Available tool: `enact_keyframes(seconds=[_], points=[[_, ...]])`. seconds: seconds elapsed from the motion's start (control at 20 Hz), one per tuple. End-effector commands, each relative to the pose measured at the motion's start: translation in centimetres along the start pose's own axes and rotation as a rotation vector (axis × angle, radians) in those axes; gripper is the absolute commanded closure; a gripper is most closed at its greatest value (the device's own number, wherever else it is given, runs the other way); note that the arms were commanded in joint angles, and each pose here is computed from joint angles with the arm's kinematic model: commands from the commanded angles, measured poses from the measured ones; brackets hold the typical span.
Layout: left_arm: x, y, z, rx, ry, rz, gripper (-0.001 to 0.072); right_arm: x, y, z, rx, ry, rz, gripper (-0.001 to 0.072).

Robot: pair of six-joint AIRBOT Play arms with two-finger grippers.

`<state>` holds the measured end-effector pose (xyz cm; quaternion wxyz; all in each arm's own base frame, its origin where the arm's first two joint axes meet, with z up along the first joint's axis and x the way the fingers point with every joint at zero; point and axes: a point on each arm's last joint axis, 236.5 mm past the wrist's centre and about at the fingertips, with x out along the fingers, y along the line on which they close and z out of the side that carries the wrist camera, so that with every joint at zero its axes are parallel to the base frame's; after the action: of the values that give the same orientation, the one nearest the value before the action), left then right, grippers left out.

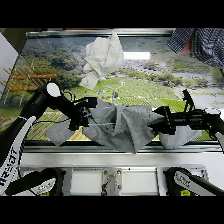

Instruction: Fold the clothes and pants, and hang the long-sleeved shirts on hangers.

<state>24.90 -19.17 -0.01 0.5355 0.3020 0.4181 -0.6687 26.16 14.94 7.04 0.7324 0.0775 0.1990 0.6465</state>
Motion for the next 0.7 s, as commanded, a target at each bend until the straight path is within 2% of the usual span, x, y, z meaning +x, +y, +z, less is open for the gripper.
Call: enact_keyframes(seconds=[0.0, 0.4, 0.45, 0.5, 0.55, 0.65], points=[[0.00, 0.03, 0.33, 0.000, -0.013, 0.002, 0.0686, 0.08, 0.00, -0.02, 0.001, 0.000, 0.001, 0.0063], [0.01, 0.04, 0.32, 0.000, -0.013, 0.002, 0.0687, 0.08, -0.05, -0.03, 0.001, 0.001, -0.001, 0.0066], [0.01, 0.05, 0.33, 0.000, -0.013, 0.002, 0.0686, 0.08, -0.07, -0.03, 0.001, 0.001, -0.002, 0.0172], [0.00, 0.05, 0.33, 0.000, -0.013, 0.003, 0.0686, 0.08, -0.07, -0.03, 0.001, 0.001, -0.002, 0.0445], [0.01, 0.07, 0.33, 0.000, -0.013, 0.003, 0.0686, 0.08, -0.09, -0.03, 0.002, 0.001, -0.003, 0.0682], [0.00, 0.10, 0.34, 0.000, -0.013, 0.005, 0.0686, 0.11, -0.26, -0.07, -0.003, 0.003, -0.010, 0.0688]])
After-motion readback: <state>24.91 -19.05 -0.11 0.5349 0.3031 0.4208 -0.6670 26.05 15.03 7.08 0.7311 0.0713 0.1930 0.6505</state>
